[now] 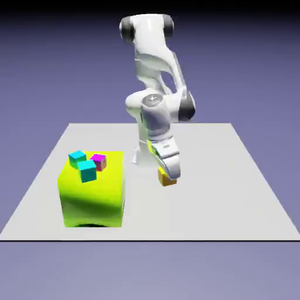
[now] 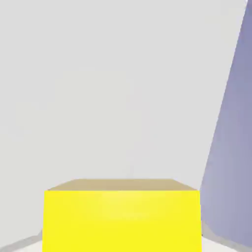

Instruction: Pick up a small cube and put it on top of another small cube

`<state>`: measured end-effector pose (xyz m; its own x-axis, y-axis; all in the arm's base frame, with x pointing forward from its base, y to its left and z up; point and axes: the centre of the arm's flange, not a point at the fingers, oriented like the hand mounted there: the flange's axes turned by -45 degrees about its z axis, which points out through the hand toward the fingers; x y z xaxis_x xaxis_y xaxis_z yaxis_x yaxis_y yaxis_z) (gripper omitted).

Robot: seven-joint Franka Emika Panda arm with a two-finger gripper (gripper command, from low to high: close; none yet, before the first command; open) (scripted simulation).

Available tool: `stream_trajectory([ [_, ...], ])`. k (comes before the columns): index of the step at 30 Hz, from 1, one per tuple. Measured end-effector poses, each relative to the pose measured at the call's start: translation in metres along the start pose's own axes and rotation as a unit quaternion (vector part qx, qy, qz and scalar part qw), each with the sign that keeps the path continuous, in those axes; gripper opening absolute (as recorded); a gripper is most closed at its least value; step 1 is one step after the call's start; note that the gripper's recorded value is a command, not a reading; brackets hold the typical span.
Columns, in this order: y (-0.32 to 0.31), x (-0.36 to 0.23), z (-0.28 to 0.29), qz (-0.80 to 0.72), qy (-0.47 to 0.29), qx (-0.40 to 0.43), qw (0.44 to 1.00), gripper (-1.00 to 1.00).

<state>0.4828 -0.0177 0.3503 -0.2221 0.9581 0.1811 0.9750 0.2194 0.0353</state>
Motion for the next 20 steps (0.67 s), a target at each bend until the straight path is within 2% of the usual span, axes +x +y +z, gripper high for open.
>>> stream_trajectory([
  [5, -0.013, -0.103, -0.085, 0.083, -0.014, -0.007, 0.996, -1.0],
  [9, -0.056, -0.185, -0.153, 0.161, -0.029, -0.007, 0.986, -1.0],
  [11, -0.056, -0.186, -0.153, 0.162, -0.029, -0.007, 0.986, -1.0],
  [14, -0.054, -0.19, -0.1, 0.159, -0.028, -0.007, 0.987, -1.0],
  [15, -0.056, -0.192, -0.083, 0.161, -0.029, -0.007, 0.986, 1.0],
  [17, -0.057, -0.193, -0.084, 0.162, -0.028, -0.008, 0.986, 1.0],
  [20, -0.055, -0.187, -0.136, 0.16, -0.028, -0.008, 0.987, 1.0],
])
